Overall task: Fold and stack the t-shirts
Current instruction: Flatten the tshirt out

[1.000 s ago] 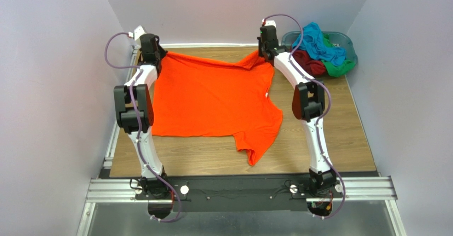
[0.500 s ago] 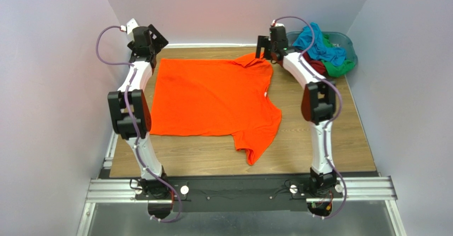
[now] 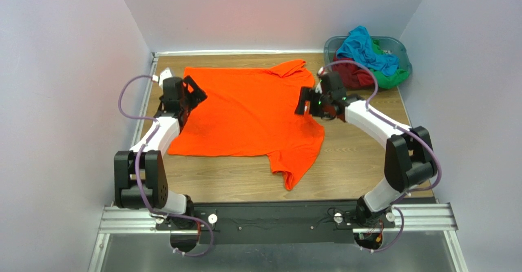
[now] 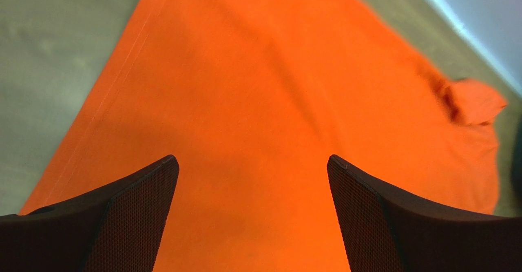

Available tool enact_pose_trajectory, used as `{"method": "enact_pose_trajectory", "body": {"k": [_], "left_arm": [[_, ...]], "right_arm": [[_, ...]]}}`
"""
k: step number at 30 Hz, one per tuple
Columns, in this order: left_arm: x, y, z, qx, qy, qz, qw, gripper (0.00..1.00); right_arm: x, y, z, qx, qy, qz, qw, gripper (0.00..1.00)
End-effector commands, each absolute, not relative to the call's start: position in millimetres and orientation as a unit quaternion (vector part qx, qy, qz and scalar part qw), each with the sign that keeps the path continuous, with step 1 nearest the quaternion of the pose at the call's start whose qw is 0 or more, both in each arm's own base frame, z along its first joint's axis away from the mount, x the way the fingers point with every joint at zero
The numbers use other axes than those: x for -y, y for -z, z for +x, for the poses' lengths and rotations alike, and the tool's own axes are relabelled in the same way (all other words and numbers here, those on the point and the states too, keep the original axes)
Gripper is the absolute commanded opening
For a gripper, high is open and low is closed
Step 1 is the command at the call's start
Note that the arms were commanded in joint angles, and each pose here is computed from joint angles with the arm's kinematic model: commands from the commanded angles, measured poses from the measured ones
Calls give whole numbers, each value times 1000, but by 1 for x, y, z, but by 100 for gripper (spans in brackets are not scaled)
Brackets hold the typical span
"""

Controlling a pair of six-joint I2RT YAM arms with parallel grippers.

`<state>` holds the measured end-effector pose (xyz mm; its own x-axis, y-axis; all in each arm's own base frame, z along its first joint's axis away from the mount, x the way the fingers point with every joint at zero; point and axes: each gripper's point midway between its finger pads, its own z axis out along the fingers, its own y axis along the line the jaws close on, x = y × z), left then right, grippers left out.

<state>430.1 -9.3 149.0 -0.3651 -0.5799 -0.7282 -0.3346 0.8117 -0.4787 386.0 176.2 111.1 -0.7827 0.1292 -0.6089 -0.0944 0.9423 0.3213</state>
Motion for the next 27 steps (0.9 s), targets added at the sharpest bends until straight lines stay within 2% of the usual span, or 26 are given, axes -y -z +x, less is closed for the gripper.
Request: {"method": "enact_pose_trajectory", "body": {"k": [1, 5, 10, 18, 27], "left_arm": [[14, -124, 403, -824, 139, -285, 470, 99], [12, -99, 384, -830, 127, -298, 453, 98], [3, -97, 378, -829, 104, -309, 454, 98], [-9, -84, 372, -833, 72, -322, 445, 98], [-13, -87, 373, -829, 68, -327, 448, 98]], "right_arm": [[-206, -90, 326, -941, -203, -25, 271, 100], [-245, -87, 280, -935, -246, -102, 235, 100], [-288, -71, 222, -926, -260, -196, 189, 100], [-325, -62, 193, -910, -254, -276, 175, 100], [-326, -18, 180, -924, -209, -291, 135, 100]]}}
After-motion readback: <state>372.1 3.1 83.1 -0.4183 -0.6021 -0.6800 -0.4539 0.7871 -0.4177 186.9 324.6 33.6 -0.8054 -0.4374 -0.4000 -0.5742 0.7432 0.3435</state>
